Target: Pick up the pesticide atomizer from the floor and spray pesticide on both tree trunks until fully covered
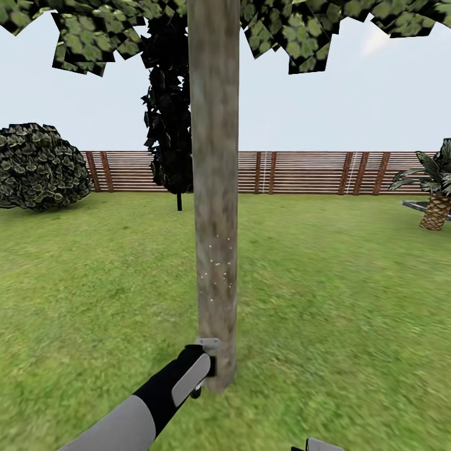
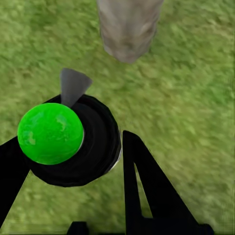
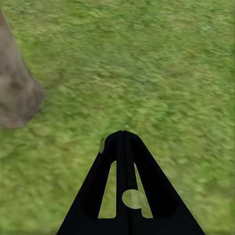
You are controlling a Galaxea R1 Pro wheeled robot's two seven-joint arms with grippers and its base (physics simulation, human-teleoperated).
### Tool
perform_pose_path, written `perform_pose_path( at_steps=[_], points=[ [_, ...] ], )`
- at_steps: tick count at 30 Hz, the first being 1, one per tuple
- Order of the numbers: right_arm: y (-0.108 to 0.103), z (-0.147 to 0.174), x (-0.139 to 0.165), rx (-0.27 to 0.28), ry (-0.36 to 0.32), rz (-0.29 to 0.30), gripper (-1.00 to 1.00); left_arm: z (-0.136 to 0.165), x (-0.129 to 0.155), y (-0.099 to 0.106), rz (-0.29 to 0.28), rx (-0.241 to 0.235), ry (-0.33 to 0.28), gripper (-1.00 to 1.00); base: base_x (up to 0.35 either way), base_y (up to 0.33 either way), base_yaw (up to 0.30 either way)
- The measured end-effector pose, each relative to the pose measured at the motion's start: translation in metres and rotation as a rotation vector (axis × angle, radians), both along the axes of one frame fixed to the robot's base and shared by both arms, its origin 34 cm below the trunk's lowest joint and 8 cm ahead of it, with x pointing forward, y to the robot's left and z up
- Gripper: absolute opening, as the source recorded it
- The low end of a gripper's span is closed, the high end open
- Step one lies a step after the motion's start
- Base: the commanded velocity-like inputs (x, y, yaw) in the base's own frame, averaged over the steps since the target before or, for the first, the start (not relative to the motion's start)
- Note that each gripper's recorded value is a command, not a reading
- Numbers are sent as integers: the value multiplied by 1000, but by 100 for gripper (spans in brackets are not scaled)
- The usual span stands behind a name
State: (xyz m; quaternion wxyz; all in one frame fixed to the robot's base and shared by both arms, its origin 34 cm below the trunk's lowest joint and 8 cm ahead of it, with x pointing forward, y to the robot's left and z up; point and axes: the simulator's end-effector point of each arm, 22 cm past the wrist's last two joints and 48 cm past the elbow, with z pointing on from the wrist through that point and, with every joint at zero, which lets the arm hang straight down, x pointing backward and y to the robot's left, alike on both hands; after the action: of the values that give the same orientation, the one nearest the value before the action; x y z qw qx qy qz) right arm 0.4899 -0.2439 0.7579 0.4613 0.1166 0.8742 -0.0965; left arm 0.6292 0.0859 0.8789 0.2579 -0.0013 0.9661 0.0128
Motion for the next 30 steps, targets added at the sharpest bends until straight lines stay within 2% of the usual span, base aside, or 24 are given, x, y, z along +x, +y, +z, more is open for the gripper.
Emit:
perform_pose_path(
  at_steps=[2,5,8,9,11,13,17,21,27,30],
  points=[
    [0,0,0,0,0,0,-100,17,4,-1,-9,27,-14,-100,0,0,0],
    [0,0,0,0,0,0,-100,63,13,-14,-51,47,-68,-100,0,0,0],
    [0,0,0,0,0,0,-100,121,22,-19,-78,87,-157,-100,0,0,0],
    [0,0,0,0,-1,1,-100,133,23,-19,-76,92,-178,-100,0,0,0],
    [0,0,0,0,-1,1,-100,182,22,-16,-41,100,-251,-100,0,0,0],
    [0,0,0,0,0,2,-100,204,14,-12,-7,91,-261,-100,0,0,0],
    [0,0,0,0,0,1,-100,222,5,-5,34,97,-265,-100,0,0,0],
    [1,0,0,1,0,2,-100,231,3,-3,42,93,-277,-100,0,0,0],
    [1,0,0,1,0,1,-100,232,3,-2,48,85,-278,-100,0,0,0],
    [1,0,0,1,0,1,-100,227,3,-7,41,61,-271,-100,0,0,0]
  ],
)
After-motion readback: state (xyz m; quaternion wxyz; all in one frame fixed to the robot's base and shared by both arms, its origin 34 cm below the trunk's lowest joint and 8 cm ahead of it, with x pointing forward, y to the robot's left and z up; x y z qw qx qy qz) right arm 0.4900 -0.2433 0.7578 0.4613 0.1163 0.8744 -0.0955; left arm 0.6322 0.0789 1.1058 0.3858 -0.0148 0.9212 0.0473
